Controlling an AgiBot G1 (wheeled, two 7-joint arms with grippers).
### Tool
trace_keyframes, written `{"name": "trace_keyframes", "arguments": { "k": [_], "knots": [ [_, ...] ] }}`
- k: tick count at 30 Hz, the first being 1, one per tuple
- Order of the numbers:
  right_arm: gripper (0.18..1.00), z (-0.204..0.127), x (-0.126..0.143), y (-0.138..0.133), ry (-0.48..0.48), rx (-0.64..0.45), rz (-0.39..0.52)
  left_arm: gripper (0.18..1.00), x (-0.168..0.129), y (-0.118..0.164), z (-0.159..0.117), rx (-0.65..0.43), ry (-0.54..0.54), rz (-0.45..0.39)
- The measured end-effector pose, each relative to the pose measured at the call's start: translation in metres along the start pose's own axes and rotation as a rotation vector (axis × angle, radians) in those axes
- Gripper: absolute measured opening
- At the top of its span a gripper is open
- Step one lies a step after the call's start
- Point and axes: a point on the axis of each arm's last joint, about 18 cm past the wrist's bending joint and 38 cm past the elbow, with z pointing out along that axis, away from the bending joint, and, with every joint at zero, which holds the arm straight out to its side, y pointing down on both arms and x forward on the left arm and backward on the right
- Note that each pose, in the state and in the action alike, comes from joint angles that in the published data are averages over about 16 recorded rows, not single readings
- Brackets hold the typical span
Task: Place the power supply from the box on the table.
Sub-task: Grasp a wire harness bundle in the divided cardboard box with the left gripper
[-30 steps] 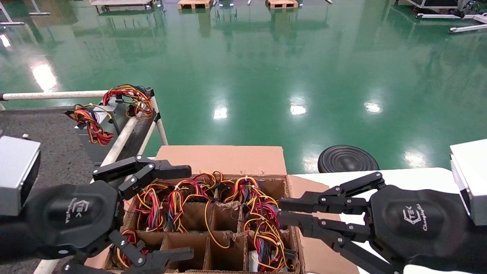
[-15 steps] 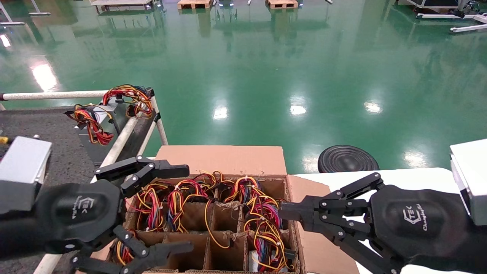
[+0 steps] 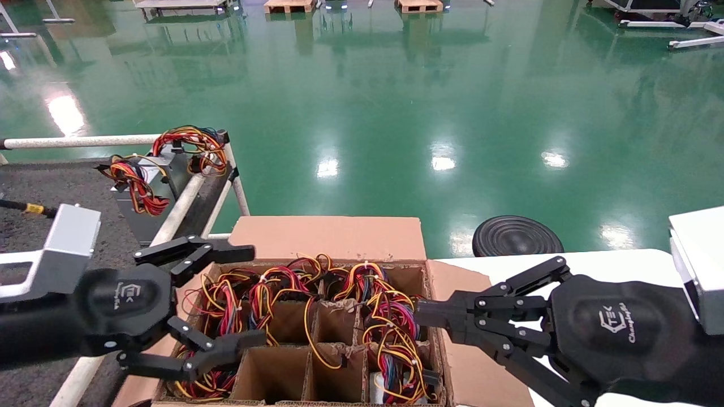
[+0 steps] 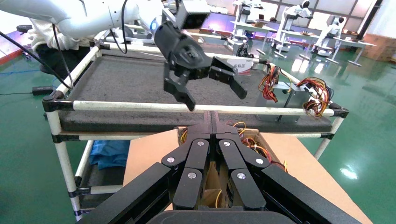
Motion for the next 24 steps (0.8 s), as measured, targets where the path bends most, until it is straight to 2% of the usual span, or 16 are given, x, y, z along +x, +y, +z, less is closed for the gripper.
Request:
{"name": "trace_keyframes", "arguments": {
  "k": [12, 24],
  "knots": [
    [0.194, 0.000, 0.000, 0.000, 0.000, 0.000, 0.000, 1.000, -0.033, 0.036, -0.014, -0.170, -0.099, -0.097],
    [0.194, 0.000, 0.000, 0.000, 0.000, 0.000, 0.000, 1.000, -0.050, 0.061, -0.011, -0.235, -0.124, -0.161]
  ]
}}
